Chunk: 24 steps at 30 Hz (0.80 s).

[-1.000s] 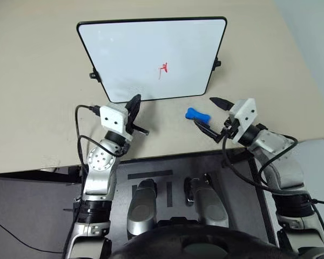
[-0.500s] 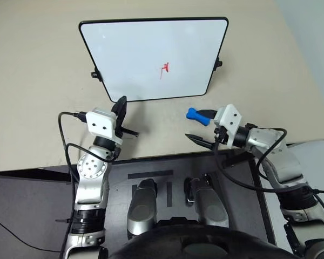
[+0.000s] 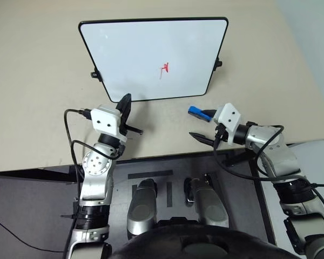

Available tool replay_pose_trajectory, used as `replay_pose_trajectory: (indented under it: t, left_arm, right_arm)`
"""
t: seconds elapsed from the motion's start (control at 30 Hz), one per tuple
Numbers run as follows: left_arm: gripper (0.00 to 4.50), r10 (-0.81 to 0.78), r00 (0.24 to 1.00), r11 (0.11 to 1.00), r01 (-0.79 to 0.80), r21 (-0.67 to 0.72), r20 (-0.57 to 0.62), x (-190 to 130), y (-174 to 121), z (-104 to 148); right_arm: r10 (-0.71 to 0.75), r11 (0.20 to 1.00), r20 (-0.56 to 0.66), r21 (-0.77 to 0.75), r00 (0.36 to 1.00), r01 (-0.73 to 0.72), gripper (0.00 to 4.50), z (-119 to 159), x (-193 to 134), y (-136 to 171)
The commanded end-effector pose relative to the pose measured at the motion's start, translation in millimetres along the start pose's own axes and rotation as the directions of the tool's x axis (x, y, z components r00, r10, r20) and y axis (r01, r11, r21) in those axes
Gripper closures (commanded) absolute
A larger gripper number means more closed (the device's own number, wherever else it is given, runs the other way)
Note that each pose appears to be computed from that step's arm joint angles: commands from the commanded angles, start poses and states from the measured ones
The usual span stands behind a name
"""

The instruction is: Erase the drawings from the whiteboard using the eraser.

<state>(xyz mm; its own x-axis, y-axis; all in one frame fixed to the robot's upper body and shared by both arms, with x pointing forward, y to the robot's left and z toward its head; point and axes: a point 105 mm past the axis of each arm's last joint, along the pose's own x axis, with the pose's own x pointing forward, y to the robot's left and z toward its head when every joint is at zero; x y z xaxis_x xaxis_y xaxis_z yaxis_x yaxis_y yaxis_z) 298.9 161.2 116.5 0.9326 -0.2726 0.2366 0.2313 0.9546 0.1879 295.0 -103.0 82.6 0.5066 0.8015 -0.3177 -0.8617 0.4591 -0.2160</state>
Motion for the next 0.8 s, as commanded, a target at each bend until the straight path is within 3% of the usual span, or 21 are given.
replay_pose_trajectory:
  t: [0.03, 0.17, 0.27, 0.63, 0.8]
  left_arm:
    - [4.5, -0.001, 0.999, 1.0, 0.001, 0.006, 0.042, 2, -2, 8]
    - [4.5, 0.002, 0.999, 1.0, -0.003, 0.004, 0.044, 2, -3, 8]
    - [4.5, 0.004, 0.999, 1.0, -0.004, 0.002, 0.046, 3, -4, 9]
    - [4.5, 0.0, 0.999, 1.0, 0.0, -0.003, 0.054, 6, -5, 9]
    - [4.5, -0.004, 0.998, 1.0, 0.004, -0.004, 0.058, 7, -6, 9]
  right_arm:
    - [0.006, 1.0, 0.004, -0.022, 1.0, -0.006, 0.15, 3, 2, -2]
    - [-0.023, 0.999, -0.011, -0.032, 1.0, 0.022, 0.15, 2, 4, -9]
    - [-0.041, 0.998, -0.023, -0.042, 0.999, 0.04, 0.7, 0, 5, -13]
    - [-0.05, 0.997, -0.013, -0.067, 0.999, 0.049, 4.48, 2, 8, -13]
    - [-0.052, 0.996, -0.018, -0.073, 0.998, 0.051, 4.48, 1, 8, -14]
